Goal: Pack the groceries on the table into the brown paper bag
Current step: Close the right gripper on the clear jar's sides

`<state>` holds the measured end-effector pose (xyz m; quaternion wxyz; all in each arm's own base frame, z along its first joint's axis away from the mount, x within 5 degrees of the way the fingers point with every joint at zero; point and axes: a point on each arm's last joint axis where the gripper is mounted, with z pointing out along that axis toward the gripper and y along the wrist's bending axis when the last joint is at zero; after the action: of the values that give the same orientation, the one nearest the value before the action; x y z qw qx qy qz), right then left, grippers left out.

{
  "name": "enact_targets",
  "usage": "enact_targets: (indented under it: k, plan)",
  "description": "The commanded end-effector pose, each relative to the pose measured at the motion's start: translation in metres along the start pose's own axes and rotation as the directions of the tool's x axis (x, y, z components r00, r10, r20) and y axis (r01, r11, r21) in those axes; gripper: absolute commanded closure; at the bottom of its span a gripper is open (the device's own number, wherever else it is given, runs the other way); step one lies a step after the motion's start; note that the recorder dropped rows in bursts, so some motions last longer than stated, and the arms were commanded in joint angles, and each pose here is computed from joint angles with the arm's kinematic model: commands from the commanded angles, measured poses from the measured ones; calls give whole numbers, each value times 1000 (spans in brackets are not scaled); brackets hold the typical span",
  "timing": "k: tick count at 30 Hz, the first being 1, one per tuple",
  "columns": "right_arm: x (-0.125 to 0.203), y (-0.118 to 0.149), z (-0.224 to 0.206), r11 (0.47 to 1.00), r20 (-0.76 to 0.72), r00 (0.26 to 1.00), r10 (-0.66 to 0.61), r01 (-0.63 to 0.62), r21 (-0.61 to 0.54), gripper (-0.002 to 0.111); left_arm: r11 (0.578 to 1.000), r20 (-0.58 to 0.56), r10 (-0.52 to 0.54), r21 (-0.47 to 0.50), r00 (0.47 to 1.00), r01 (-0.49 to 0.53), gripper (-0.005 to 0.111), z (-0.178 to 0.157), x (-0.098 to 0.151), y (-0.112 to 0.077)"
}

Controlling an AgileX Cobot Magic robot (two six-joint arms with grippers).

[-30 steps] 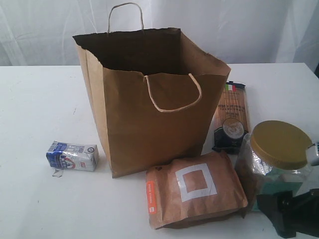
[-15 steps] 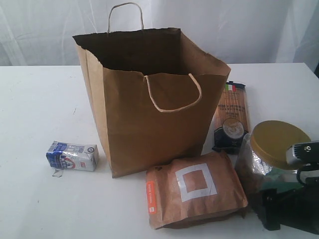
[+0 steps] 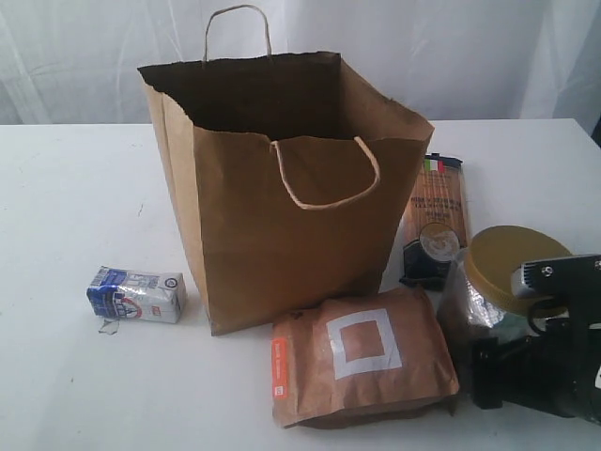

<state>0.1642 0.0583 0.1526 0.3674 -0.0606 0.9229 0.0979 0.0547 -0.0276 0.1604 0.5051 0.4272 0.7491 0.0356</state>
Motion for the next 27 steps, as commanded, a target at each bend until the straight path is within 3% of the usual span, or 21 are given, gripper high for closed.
enact_targets:
  k: [1, 4, 13, 18, 27]
  plan:
    - [-4, 1, 0, 1000, 53, 998, 25, -25, -8, 64, 1000, 3, -10, -3, 1000, 10, 107, 0, 1, -1]
    - [-3, 1, 0, 998, 39, 997, 65, -65, -8, 74, 1000, 3, -10, -3, 1000, 10, 107, 0, 1, -1]
    - [-3, 1, -7, 998, 41, 997, 61, -61, -15, 86, 1000, 3, -10, -3, 1000, 10, 107, 0, 1, -1]
    - [-10, 3, -32, 997, 125, 990, 61, -56, -50, 105, 1000, 3, -10, -3, 1000, 10, 107, 0, 1, -1]
    - [11, 2, -41, 999, -78, 996, 38, -41, -32, 105, 1000, 3, -10, -3, 1000, 10, 107, 0, 1, -1]
